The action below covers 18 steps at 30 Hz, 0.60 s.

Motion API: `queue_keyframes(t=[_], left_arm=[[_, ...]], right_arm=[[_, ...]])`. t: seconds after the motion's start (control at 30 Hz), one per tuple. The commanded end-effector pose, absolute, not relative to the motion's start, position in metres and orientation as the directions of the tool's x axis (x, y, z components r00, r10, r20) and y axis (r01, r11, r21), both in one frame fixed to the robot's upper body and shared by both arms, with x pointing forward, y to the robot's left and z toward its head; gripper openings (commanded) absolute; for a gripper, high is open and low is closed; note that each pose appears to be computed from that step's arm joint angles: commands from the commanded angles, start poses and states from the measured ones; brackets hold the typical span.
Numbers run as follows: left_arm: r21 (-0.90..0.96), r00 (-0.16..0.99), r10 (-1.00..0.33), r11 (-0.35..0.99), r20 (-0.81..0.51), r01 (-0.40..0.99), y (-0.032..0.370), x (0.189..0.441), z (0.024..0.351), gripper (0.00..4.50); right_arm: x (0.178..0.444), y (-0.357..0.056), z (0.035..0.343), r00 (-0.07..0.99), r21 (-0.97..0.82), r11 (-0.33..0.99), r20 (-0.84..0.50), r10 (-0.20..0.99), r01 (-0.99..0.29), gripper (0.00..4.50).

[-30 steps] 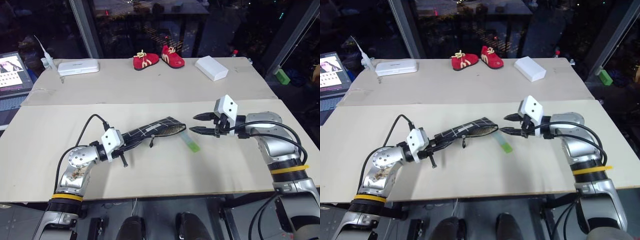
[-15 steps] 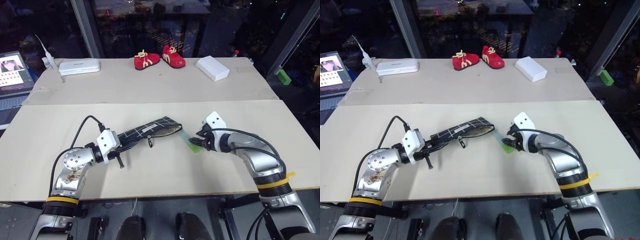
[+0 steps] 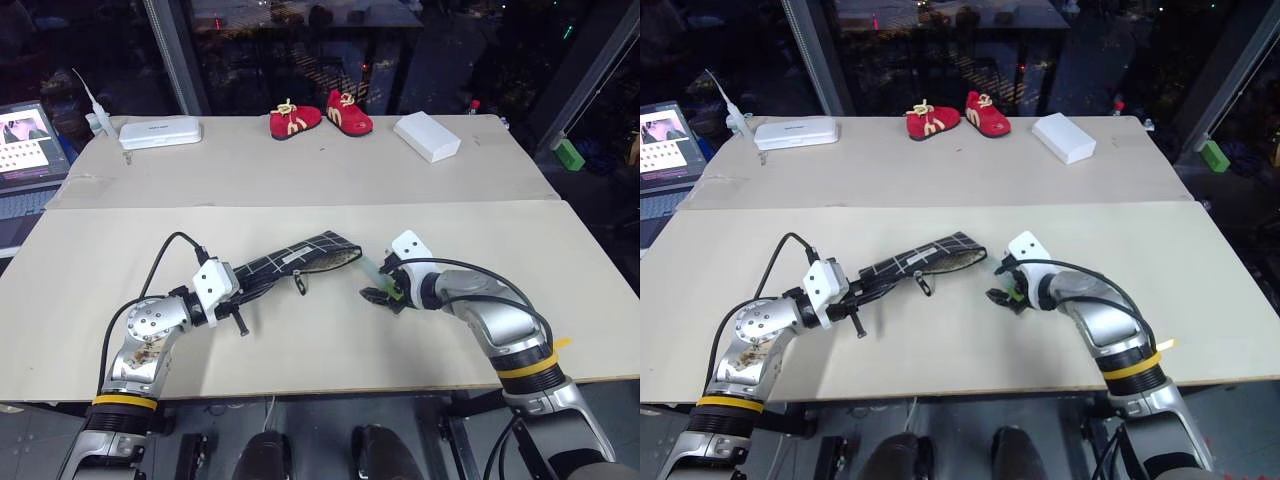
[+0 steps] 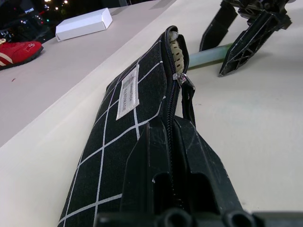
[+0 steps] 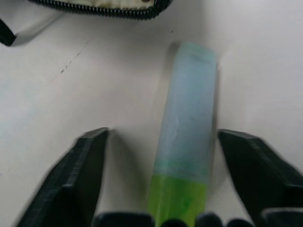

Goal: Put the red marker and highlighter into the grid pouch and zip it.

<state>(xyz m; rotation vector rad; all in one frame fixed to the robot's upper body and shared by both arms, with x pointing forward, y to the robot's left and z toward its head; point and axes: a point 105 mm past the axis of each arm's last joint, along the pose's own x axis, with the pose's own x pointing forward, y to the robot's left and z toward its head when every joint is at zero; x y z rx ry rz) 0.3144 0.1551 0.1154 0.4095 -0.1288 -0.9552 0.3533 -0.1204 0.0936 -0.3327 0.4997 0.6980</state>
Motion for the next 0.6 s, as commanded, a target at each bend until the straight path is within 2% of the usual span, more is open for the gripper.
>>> queue_keyframes(t=[0.03,0.1,0.13,0.43,0.5,0.6], left_arm=[[0.423,0.583,-0.812,0.521,-0.023,0.741,0.156,0.313,0.128,0.0],[0.424,0.583,-0.812,0.521,-0.021,0.741,0.155,0.314,0.129,0.0],[0.426,0.583,-0.812,0.52,-0.021,0.74,0.155,0.314,0.13,0.0],[0.435,0.583,-0.812,0.52,-0.014,0.735,0.155,0.315,0.135,0.0],[0.435,0.583,-0.813,0.52,-0.013,0.735,0.155,0.314,0.135,0.0],[0.434,0.583,-0.812,0.521,-0.012,0.735,0.155,0.314,0.136,0.0]], right_arm=[[0.356,-0.122,0.096,0.678,-0.164,0.723,-0.531,0.508,-0.671,4.17],[0.355,-0.122,0.091,0.673,-0.167,0.72,-0.542,0.503,-0.673,4.17],[0.355,-0.123,0.09,0.675,-0.167,0.723,-0.544,0.499,-0.67,3.93],[0.36,-0.126,0.09,0.686,-0.171,0.733,-0.538,0.49,-0.659,1.06],[0.364,-0.128,0.094,0.702,-0.183,0.742,-0.526,0.48,-0.645,1.06],[0.375,-0.135,0.119,0.753,-0.26,0.735,-0.447,0.483,-0.626,1.06]])
